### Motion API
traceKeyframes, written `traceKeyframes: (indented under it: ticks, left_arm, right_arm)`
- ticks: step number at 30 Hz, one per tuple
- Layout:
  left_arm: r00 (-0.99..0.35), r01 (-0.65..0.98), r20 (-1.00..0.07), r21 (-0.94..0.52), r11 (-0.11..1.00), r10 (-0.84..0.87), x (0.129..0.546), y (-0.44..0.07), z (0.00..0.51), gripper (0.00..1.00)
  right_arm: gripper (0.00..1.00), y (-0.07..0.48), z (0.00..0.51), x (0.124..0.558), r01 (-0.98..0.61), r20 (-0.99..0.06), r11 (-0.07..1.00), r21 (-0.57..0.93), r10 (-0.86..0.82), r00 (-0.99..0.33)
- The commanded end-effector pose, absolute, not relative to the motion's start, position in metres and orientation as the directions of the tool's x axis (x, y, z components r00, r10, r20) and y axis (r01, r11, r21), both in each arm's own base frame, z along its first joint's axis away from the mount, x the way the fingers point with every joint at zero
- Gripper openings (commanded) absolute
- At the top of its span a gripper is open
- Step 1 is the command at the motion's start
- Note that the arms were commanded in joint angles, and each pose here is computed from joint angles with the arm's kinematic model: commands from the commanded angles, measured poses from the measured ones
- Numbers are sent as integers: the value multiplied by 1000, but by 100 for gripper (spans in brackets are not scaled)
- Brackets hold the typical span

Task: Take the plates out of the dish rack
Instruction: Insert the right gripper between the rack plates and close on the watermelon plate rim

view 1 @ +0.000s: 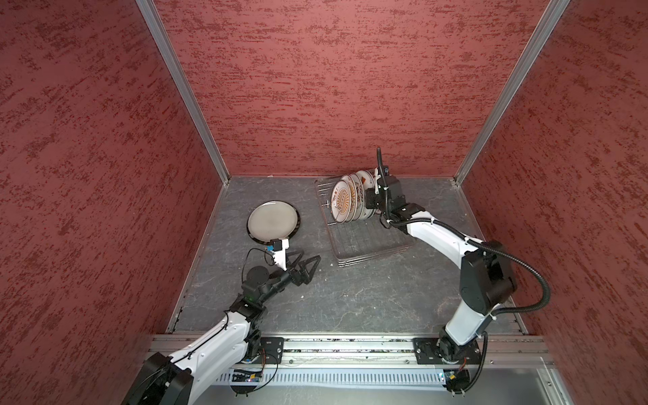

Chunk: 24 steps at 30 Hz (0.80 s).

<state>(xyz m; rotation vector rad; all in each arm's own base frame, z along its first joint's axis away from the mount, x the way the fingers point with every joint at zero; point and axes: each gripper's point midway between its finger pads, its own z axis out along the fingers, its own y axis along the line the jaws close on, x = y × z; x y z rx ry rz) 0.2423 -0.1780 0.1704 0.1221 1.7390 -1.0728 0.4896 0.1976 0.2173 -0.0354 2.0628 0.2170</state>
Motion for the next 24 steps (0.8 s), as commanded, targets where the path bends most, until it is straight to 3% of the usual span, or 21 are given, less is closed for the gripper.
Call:
traceKeyframes:
  ticks: [1, 8, 17, 24]
  left_arm:
    - [-415, 558, -821, -570, 603, -391, 246, -179, 183, 99]
    - [-396, 515, -825, -563, 646, -403, 252, -170, 179, 99]
    - [-393, 510, -825, -562, 651, -405, 252, -169, 179, 99]
    - [-396, 504, -824, -563, 654, -404, 252, -169, 178, 99]
  right_arm:
    - [36, 190, 225, 498, -80, -885, 992, 102, 54, -462]
    - [29, 192, 214, 502, -75, -874, 993, 93, 45, -484]
    - [33, 181, 223, 497, -22, -882, 995, 93, 72, -466]
    - [30, 193, 237, 481, -74, -889, 989, 125, 79, -451]
